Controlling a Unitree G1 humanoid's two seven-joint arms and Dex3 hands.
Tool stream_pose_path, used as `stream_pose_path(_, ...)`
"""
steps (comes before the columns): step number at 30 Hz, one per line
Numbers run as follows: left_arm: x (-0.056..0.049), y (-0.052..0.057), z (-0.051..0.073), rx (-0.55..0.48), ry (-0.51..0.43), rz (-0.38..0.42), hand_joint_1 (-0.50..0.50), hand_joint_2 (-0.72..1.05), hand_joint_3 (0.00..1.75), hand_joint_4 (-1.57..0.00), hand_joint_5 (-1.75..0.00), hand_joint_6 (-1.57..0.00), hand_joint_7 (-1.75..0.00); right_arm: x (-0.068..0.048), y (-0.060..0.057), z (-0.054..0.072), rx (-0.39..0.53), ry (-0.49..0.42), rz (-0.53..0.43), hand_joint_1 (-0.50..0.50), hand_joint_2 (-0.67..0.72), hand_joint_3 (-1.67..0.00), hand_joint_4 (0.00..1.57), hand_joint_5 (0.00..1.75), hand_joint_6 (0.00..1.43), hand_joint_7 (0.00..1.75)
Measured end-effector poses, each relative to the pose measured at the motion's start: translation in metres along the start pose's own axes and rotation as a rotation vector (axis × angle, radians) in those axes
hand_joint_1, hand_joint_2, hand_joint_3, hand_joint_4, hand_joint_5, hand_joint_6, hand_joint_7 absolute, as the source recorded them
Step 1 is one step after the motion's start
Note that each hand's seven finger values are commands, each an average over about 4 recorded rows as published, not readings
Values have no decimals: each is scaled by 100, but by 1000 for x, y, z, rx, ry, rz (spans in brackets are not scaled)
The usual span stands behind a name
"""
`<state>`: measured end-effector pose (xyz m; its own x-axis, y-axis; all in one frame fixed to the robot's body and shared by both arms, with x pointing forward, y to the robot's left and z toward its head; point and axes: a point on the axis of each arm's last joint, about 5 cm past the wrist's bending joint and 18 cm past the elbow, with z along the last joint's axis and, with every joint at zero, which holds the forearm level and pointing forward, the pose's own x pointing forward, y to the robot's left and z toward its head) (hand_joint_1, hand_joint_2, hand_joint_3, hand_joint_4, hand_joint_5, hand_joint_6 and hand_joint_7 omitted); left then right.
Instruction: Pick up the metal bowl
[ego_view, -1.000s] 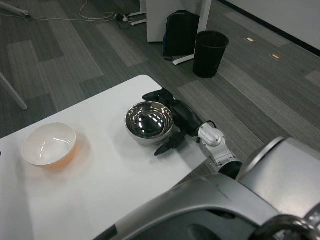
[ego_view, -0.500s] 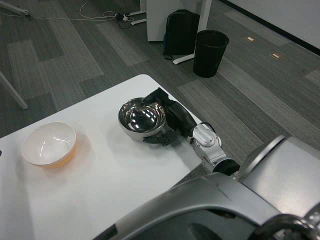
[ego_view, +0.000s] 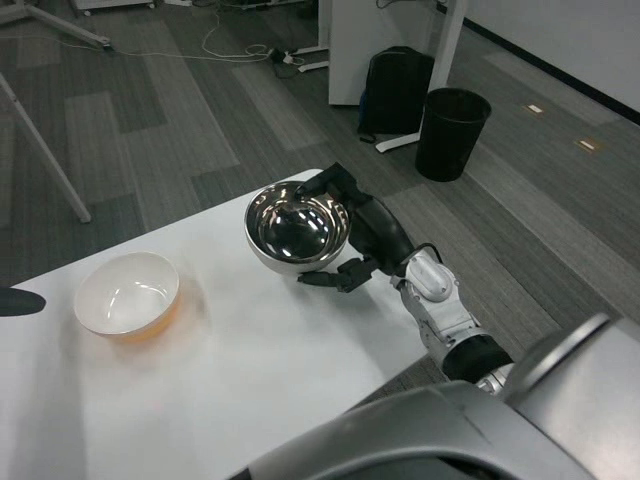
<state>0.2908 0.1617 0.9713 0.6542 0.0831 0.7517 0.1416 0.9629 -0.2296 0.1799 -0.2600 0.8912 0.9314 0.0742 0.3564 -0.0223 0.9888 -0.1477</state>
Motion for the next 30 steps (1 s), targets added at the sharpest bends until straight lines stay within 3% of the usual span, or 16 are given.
stream_pose_path(5,-2,-8,-3,-24,14,-5,-50,-61,2,0,0,0,0,21,-1,15,-22,-71,49,-29,-48,-87,157,165,137,140)
stream_pose_path(9,-4,-13,-5,-31,22,-20,-50,-61,0,0,0,0,0,27,-2,18,-30,-57,63,-29,-48,-87,157,165,137,140)
stream_pose_path(17,-9,-28,-14,-58,124,-190,-50,-64,0,0,0,0,0,55,2,30,-52,-80,115,-29,-48,-87,157,165,137,140)
stream_pose_path(30,-11,-36,-16,-83,139,-213,-50,-64,0,0,0,0,0,72,6,38,-79,-86,185,-29,-48,-87,157,165,137,140)
